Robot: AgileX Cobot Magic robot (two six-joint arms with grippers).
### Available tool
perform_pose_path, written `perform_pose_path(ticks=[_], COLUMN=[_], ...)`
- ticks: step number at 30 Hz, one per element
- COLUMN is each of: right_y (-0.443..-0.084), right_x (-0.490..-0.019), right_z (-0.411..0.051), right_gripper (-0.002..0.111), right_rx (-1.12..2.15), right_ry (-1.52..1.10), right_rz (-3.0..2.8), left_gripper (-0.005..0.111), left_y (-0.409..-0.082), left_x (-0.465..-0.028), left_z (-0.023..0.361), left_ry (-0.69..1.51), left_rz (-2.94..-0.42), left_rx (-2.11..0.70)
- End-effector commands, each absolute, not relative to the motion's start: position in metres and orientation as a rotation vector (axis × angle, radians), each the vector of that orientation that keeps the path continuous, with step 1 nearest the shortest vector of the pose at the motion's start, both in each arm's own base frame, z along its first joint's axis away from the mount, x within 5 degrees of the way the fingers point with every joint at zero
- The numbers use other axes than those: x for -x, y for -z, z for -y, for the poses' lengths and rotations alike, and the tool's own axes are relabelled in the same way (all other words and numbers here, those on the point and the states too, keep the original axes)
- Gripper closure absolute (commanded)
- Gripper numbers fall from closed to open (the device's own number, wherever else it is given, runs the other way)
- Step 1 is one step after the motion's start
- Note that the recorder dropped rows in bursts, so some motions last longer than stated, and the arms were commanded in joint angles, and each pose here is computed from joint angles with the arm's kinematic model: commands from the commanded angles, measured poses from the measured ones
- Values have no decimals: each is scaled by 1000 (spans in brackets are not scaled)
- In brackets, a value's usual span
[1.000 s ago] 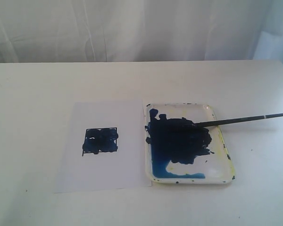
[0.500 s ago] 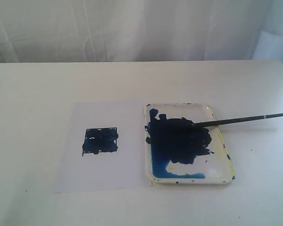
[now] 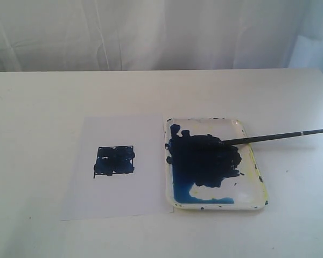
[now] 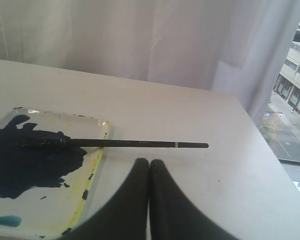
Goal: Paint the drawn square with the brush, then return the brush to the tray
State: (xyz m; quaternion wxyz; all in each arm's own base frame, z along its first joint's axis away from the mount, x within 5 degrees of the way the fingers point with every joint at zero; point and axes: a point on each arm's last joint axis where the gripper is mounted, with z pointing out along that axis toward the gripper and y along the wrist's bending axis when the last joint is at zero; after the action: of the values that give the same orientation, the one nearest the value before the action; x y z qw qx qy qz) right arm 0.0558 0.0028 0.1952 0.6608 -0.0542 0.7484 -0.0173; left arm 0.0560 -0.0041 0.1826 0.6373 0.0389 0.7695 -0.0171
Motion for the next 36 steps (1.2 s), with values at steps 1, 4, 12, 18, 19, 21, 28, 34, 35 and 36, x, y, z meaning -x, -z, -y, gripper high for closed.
perform_pose_path(ticks=[1,4,12,18,19,21,28,34,35,36], right_y=[-193,-193,-193,-193,-193,-193,-193,-193,-193,-193], right_x=[-56,-56,-56,-56,-56,-56,-56,-56,-56,-56], right_z=[-3,-3,-3,-3,-3,-3,-3,-3,-3,-3], right_gripper=[108,108,108,108,108,108,108,108,108,108], right_rx=[125,125,125,112,112,112,112,112,112,112], right_ry=[43,43,43,31,31,31,31,31,31,31], right_rz=[-1698,-1698,-1698,-1698,-1698,-1698,-1700,-1700,-1700,-1700], left_gripper=[107,107,107,107,107,107,107,107,107,107], left_y=[-182,-182,-182,-182,-182,-182,-182,-182,-182,-182], left_x=[-56,-56,-56,-56,-56,-56,-56,-56,-56,-56], left_z=[4,4,4,4,4,4,4,4,4,4], left_ry=[52,52,52,52,52,52,52,52,52,52], left_rz=[-1753,-1753,-1753,-1753,-1753,-1753,-1753,-1753,-1753,-1753], left_rx=[-77,-77,-77,-77,-77,-77,-77,-77,-77,-77])
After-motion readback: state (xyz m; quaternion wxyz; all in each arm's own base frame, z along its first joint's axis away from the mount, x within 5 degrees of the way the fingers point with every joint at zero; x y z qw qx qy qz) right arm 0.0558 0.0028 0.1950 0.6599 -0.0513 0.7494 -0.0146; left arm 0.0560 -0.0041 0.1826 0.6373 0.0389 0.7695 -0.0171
